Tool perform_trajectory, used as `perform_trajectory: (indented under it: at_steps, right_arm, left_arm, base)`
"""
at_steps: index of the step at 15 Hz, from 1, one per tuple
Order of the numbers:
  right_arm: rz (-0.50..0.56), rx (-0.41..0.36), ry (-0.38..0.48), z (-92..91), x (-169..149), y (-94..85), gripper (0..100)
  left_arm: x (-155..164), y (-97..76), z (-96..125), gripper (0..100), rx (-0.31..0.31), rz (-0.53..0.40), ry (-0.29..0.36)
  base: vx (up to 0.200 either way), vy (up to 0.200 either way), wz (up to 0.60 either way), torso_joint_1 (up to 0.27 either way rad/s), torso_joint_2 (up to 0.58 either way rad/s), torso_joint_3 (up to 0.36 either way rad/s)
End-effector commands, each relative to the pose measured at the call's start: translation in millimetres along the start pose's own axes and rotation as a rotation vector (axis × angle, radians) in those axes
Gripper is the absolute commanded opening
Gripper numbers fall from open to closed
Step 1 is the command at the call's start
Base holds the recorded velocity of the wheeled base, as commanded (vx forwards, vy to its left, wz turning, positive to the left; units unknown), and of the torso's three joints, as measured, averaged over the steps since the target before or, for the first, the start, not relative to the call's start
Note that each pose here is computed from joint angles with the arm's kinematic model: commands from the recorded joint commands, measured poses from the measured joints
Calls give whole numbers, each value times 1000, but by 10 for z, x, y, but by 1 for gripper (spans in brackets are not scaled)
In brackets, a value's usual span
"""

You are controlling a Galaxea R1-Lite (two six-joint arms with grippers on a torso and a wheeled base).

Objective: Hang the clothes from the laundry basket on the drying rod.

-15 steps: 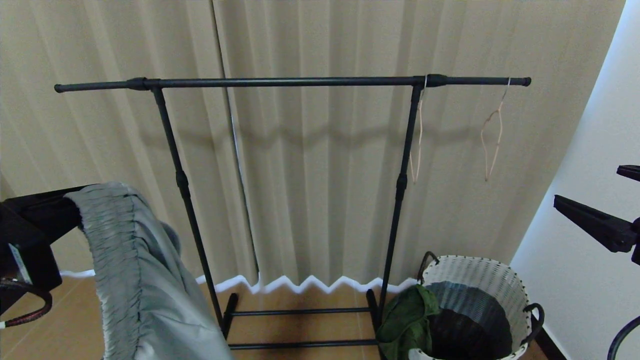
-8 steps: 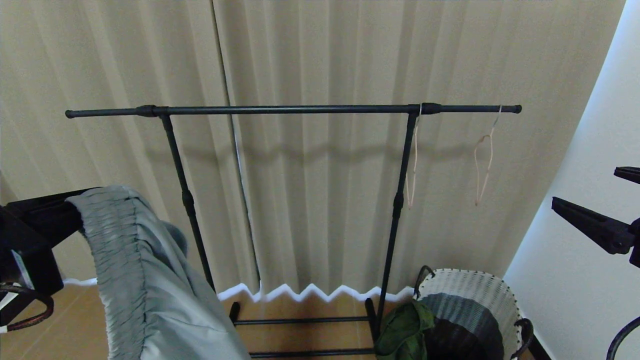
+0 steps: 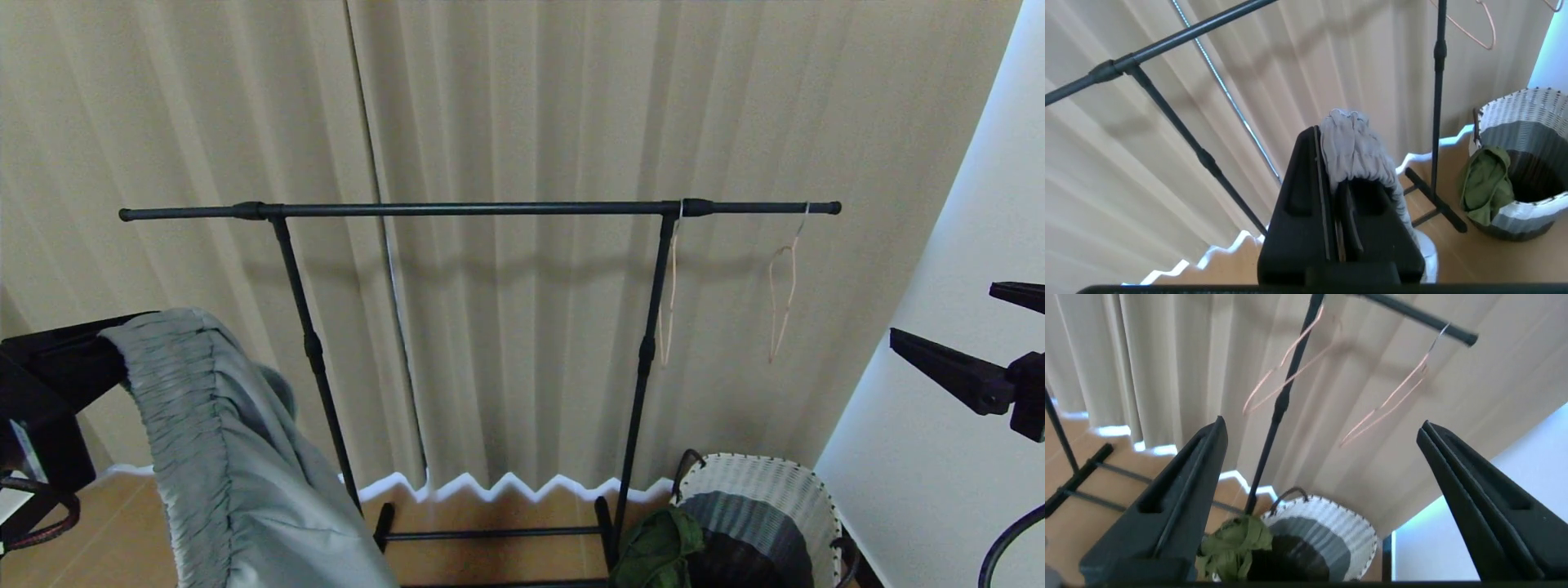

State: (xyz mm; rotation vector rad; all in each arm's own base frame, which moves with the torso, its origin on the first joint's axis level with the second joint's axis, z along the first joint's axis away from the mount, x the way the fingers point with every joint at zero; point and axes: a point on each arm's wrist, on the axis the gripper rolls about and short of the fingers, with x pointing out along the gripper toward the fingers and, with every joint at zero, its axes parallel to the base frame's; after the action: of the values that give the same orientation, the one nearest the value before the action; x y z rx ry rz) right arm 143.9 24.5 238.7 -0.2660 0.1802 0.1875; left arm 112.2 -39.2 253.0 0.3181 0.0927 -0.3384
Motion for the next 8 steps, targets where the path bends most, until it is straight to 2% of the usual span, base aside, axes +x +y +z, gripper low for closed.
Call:
perform_trajectory:
  at_steps: [1, 7, 8]
  right_arm:
    - [6, 0, 27, -35, 62, 9, 100]
    - [7, 0, 33, -47, 67, 12, 100]
    - [7, 0, 33, -47, 67, 12, 100]
  left_arm:
    - [-13, -3, -12, 0, -1, 1, 0]
    - [-3, 11, -30, 0, -6, 13, 12]
    - [-3, 11, -30, 0, -6, 13, 12]
  base:
    - [0, 0, 0, 0, 0, 0]
    - [0, 0, 0, 0, 0, 0]
    - [0, -200, 0, 2, 2, 2]
